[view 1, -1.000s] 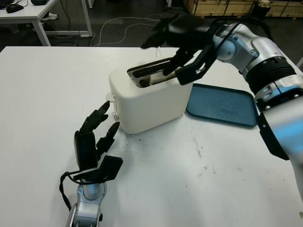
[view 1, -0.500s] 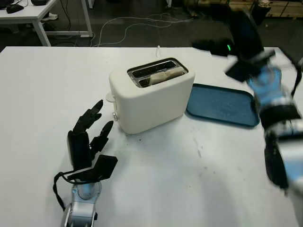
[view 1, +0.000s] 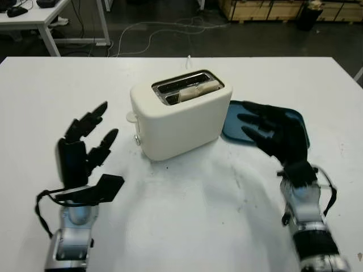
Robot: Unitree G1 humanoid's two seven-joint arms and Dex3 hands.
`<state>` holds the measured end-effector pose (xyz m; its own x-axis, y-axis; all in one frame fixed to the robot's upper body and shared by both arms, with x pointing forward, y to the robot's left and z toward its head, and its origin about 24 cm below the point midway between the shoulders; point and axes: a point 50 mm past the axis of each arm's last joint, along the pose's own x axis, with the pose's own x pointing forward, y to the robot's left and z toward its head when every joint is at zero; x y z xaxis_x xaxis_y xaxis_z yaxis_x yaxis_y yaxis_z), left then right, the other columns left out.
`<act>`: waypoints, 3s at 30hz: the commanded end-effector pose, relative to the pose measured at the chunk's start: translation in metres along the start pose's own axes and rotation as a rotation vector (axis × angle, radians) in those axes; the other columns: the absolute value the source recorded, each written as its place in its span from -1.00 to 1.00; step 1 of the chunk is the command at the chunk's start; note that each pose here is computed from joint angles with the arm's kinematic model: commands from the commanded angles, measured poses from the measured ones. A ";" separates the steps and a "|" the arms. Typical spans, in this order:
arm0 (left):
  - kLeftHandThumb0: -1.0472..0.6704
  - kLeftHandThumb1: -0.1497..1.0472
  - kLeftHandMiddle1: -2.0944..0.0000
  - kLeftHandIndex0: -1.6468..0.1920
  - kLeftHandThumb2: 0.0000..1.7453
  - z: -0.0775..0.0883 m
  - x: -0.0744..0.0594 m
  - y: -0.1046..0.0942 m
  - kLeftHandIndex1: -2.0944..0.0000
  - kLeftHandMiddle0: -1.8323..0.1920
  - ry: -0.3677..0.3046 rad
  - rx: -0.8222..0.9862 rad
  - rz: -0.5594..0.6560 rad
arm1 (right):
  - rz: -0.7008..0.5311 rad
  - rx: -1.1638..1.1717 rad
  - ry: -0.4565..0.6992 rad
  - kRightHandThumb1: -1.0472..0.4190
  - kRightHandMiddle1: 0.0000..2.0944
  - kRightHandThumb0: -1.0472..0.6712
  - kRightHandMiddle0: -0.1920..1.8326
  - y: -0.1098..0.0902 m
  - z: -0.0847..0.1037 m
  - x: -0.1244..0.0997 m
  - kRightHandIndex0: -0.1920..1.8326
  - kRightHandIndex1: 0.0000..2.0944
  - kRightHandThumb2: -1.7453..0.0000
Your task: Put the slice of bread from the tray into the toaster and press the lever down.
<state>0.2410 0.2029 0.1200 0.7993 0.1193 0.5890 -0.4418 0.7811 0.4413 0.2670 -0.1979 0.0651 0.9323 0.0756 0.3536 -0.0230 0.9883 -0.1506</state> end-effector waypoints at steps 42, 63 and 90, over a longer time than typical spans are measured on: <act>-0.13 0.55 0.18 -0.65 -1.00 0.045 0.125 0.012 0.94 -0.37 -0.441 0.620 -0.841 | -0.029 0.116 0.080 -0.75 -1.00 -0.32 0.20 0.010 -0.005 0.005 0.29 -0.97 1.00; -0.08 0.57 -0.40 -0.57 -0.98 0.031 0.130 0.003 1.00 -0.13 -0.430 0.617 -0.880 | -0.021 0.089 0.099 -0.76 -1.00 -0.34 0.19 0.012 -0.005 0.003 0.28 -0.99 1.00; -0.08 0.66 -0.30 -0.57 -1.00 0.019 0.116 -0.008 0.98 -0.15 -0.394 0.535 -0.899 | -0.014 0.098 0.091 -0.75 -1.00 -0.33 0.19 0.012 -0.007 0.002 0.29 -0.99 1.00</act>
<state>0.3302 0.2001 0.2037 0.7737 -0.6310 0.0568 0.0219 0.1162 0.9930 0.2707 -0.1874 0.0589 0.9620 0.0562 0.2673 -0.0410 0.9972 -0.0620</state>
